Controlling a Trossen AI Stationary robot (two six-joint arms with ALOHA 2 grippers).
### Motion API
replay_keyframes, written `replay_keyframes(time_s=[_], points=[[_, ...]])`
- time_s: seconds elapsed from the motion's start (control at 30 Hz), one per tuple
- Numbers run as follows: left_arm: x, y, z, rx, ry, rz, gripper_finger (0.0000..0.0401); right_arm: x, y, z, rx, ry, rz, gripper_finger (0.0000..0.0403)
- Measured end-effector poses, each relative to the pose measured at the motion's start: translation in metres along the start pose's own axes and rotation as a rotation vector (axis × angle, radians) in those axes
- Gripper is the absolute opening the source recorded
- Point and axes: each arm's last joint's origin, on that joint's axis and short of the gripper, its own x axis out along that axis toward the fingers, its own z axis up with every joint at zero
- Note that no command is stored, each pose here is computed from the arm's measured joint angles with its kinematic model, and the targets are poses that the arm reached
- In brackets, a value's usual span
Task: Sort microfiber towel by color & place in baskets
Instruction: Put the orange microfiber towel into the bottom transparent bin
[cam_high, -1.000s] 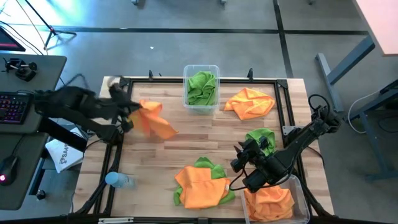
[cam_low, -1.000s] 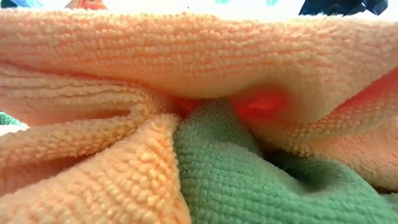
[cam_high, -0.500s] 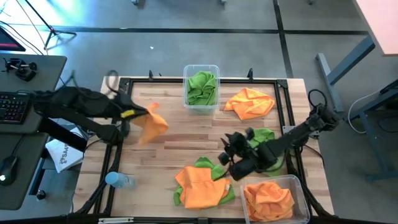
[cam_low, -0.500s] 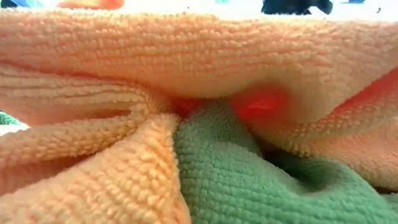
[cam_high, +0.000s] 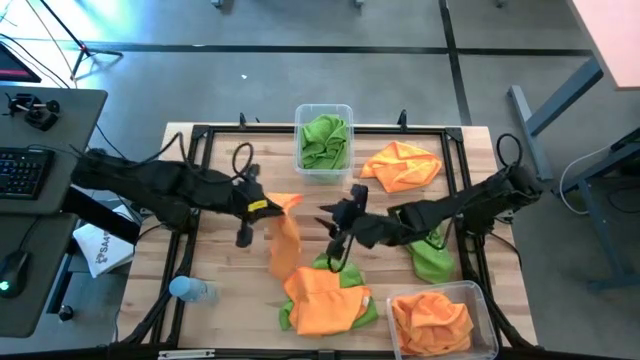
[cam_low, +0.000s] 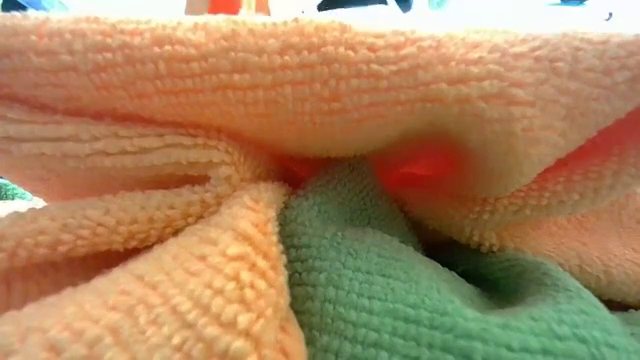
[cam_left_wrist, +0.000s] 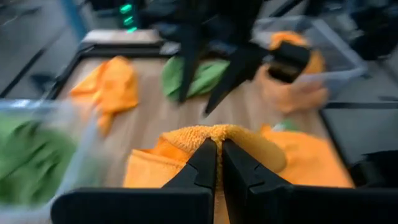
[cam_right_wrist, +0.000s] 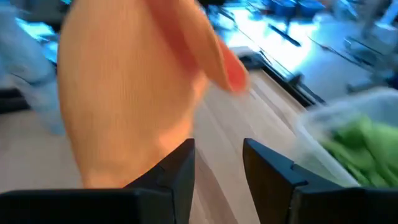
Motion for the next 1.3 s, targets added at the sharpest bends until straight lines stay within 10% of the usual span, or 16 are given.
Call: replay_keyframes(time_s=[0.83, 1.0, 1.2, 1.3], points=[[-0.007, -0.009, 0.073, 0.095, -0.534, -0.176, 0.0000, 0.029, -0.001, 0.032, -0.067, -0.333, 0.495, 0.0243], [-0.005, -0.004, 0.071, 0.086, -0.498, -0.151, 0.0000, 0.041, 0.004, 0.023, -0.080, -0.304, 0.513, 0.0186], [0.002, 0.005, 0.062, 0.081, -0.388, -0.047, 0.0000, 0.041, 0.005, 0.021, -0.097, -0.296, 0.528, 0.0021], [0.004, 0.009, 0.057, 0.088, -0.321, -0.025, 0.0000, 0.039, 0.006, 0.021, -0.103, -0.296, 0.512, 0.0020]])
